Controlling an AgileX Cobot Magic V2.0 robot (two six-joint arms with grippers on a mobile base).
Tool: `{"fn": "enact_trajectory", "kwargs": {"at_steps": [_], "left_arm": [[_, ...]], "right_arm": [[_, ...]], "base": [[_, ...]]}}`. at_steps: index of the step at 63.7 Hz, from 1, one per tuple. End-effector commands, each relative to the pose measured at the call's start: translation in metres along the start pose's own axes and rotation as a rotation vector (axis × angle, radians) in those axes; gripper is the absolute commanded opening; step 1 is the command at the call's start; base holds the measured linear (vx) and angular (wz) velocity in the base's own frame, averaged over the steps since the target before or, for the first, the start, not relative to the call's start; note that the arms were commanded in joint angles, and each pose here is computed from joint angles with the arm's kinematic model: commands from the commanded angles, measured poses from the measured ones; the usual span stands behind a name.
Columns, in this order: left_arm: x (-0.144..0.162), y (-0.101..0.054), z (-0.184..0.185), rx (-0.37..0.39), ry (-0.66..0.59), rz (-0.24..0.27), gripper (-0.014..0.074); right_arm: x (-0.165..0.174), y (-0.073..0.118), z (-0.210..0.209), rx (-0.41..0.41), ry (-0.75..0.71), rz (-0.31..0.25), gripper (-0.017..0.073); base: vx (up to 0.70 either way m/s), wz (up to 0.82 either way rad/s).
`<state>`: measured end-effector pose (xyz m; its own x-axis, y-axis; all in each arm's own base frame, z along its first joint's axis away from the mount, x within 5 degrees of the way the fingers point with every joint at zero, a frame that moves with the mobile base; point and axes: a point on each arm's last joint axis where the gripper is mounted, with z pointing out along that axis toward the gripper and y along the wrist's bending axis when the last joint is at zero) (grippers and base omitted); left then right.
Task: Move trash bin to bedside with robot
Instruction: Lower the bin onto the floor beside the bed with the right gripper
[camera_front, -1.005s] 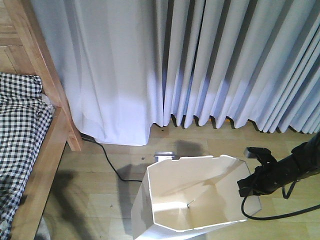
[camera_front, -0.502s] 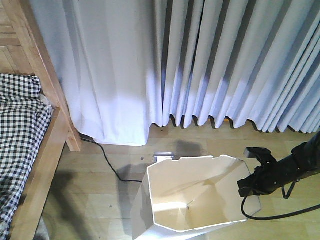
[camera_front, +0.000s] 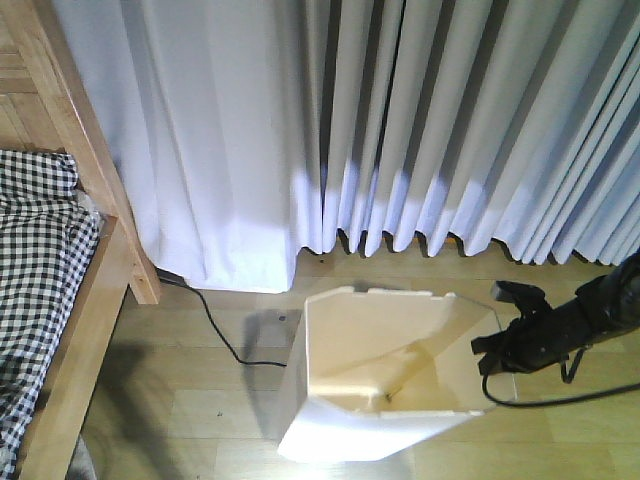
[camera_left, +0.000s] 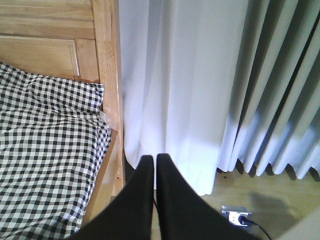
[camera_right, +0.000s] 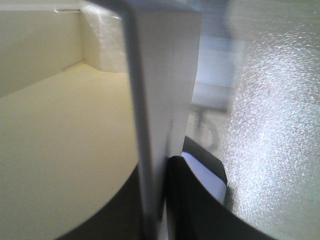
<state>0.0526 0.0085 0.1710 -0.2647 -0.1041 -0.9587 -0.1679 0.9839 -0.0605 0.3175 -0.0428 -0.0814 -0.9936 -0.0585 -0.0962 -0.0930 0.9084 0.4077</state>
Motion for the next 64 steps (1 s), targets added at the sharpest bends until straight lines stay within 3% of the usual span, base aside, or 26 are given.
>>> {"fn": "enact_trajectory", "kwargs": {"at_steps": [1, 12, 30, 39, 49, 64], "left_arm": [[-0.005, -0.001, -0.001, 0.011, -0.076, -0.006, -0.0006], [-0.005, -0.001, -0.001, 0.011, -0.076, -0.006, -0.0006], [-0.005, -0.001, -0.001, 0.011, -0.076, -0.006, -0.0006], [-0.005, -0.001, -0.001, 0.011, -0.076, -0.006, -0.0006], [-0.005, -0.001, -0.001, 0.011, -0.076, -0.006, -0.0006], [-0.005, -0.001, -0.001, 0.011, -0.076, -0.006, -0.0006]], "right_arm": [[-0.032, 0.008, -0.021, -0.094, -0.087, 0.052, -0.0005], [-0.045, -0.01, -0.005, -0.041, -0.054, 0.113, -0.0005], [-0.068, -0.036, 0.023, -0.009, 0.005, 0.165, -0.0005], [-0.081, -0.037, 0.04, -0.01, 0.015, 0.123, -0.0005], [-0.099, -0.028, 0.057, 0.012, 0.022, 0.032, -0.0005], [-0.111, -0.036, 0.074, 0.027, 0.025, 0.078, 0.0001]], "base": [[0.0, 0.0], [0.0, 0.0], [0.0, 0.0], [0.0, 0.0], [0.0, 0.0], [0.0, 0.0]]}}
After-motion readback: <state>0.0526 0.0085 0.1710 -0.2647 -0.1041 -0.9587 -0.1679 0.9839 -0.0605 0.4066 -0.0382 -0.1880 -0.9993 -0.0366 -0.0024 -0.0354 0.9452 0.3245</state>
